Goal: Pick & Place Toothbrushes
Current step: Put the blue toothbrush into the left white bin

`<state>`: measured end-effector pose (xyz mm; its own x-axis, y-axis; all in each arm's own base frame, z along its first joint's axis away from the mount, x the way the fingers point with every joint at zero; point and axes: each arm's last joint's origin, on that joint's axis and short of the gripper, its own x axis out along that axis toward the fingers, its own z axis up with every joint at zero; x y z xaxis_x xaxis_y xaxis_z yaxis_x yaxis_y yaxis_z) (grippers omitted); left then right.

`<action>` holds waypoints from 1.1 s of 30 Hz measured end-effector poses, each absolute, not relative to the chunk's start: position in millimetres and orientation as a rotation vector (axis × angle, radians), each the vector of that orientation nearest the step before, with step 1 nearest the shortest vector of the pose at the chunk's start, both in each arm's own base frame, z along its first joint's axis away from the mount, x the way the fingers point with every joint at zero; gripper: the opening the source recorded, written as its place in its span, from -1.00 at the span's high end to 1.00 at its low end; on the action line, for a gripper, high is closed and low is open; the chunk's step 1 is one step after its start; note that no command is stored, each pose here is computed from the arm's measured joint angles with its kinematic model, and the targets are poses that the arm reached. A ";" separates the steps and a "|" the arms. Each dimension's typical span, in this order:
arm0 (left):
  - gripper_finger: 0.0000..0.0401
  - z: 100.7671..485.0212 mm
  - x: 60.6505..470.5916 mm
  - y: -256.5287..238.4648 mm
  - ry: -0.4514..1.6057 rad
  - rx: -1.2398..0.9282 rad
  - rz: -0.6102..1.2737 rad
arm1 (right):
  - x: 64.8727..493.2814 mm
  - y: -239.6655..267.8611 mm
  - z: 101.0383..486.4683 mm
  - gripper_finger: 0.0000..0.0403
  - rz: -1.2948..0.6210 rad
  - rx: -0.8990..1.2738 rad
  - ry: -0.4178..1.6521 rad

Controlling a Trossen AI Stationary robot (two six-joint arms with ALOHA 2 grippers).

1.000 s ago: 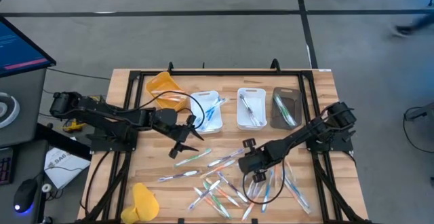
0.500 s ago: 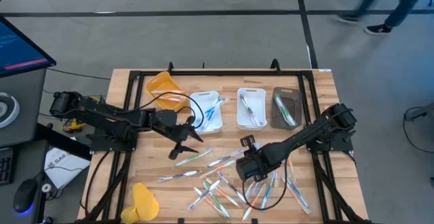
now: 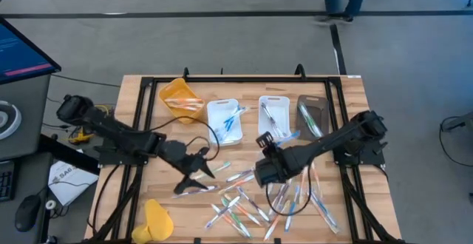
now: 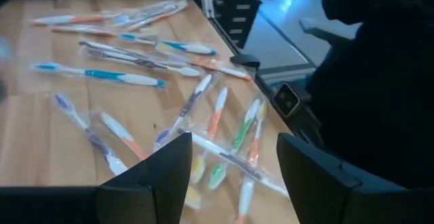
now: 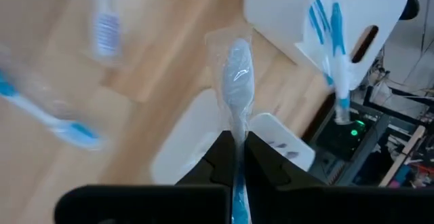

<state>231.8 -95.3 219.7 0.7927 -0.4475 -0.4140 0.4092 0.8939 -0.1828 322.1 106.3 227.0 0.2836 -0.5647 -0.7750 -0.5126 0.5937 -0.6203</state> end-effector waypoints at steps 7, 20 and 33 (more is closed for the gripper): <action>-0.04 220.3 217.8 -124.1 0.449 -0.121 -0.318 | 347.3 68.0 229.3 0.97 -0.027 -1.077 1.305; -0.04 221.9 199.9 -148.5 0.393 -0.150 -0.174 | 377.3 5.5 238.5 0.96 -0.025 -1.200 1.207; -0.04 220.5 201.8 -148.8 0.389 -0.321 -0.100 | 394.4 -7.3 244.5 0.97 0.084 -1.280 1.025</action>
